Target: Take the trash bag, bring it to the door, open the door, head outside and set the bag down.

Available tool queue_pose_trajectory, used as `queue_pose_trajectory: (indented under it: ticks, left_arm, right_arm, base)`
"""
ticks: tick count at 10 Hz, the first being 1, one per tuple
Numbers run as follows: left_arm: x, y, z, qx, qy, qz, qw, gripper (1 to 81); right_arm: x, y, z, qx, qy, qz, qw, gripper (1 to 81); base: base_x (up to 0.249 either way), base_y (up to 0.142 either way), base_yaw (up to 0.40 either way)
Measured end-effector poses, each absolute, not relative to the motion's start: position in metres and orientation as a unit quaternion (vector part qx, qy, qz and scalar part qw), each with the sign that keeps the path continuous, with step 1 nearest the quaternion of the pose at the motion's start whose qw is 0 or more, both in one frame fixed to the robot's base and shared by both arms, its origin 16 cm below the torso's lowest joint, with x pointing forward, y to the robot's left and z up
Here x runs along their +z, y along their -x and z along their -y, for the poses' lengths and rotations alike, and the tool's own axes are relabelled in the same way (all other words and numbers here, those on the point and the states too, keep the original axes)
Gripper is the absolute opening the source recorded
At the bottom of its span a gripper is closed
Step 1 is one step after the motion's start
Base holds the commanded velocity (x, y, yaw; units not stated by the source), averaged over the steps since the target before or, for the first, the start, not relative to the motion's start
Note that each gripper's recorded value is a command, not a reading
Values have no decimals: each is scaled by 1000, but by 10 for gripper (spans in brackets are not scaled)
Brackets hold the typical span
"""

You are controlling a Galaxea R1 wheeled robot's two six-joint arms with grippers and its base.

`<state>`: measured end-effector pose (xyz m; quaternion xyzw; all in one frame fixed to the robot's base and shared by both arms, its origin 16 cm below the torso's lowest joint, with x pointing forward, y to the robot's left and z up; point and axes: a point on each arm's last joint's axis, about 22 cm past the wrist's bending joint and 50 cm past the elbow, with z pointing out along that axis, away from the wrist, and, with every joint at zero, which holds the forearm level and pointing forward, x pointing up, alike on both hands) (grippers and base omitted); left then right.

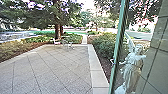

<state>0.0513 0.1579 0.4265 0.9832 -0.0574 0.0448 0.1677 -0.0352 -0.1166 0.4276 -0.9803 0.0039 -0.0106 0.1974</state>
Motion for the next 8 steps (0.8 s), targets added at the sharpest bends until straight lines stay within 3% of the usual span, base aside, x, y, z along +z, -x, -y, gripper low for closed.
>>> queue_pose_trajectory:
  ticks: [8]
  left_arm:
    - [427, -45, -147, 40, -982, 57, 175, 10]
  right_arm:
    - [427, 39, 118, -8, 980, -6, 197, 811]
  base:
    - [110, 0, 0]
